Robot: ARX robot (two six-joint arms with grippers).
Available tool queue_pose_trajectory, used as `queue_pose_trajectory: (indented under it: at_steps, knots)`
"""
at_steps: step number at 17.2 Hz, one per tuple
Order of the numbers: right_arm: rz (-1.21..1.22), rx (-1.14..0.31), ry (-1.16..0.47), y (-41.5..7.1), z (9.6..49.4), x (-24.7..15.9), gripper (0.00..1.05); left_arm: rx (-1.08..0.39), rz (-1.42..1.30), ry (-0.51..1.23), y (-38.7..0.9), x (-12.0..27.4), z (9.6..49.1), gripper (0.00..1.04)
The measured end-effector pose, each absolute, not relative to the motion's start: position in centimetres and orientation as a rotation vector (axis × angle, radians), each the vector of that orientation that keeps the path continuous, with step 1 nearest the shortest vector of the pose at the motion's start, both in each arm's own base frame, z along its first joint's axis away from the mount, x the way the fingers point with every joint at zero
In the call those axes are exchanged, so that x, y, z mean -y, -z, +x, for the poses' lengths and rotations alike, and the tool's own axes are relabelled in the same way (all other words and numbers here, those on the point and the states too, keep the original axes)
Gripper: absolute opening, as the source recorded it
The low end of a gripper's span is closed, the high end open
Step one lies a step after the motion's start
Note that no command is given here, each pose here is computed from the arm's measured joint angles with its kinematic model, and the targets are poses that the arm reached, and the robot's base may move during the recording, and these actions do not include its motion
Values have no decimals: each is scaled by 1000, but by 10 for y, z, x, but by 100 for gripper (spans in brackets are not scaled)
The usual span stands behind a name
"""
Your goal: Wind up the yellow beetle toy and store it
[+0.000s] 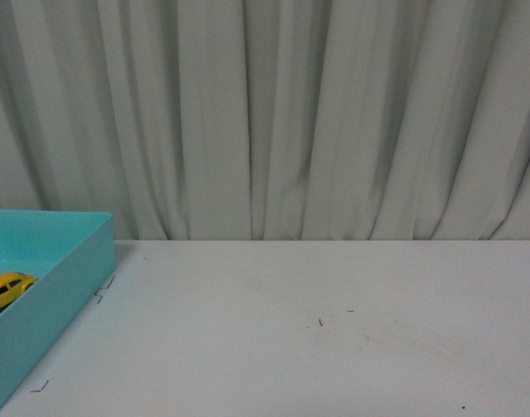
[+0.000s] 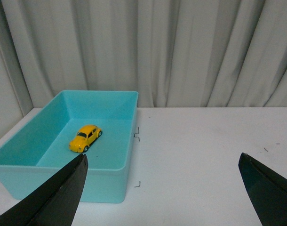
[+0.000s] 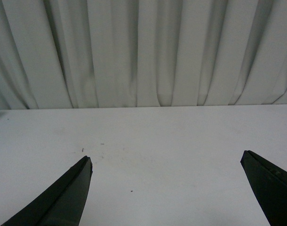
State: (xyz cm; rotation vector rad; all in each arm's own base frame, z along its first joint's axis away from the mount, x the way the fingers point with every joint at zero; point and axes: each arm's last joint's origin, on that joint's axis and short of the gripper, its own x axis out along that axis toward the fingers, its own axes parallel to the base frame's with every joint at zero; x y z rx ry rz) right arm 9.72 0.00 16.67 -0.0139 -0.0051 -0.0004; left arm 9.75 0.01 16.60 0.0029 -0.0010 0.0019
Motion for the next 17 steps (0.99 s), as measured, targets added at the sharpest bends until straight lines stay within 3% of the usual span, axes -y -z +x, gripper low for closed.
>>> queue_pose_trajectory:
  at_steps: [17]
  knots:
    - [-14,4,0,-167,97,0,98,0,3,-2,-166,0,97,98]
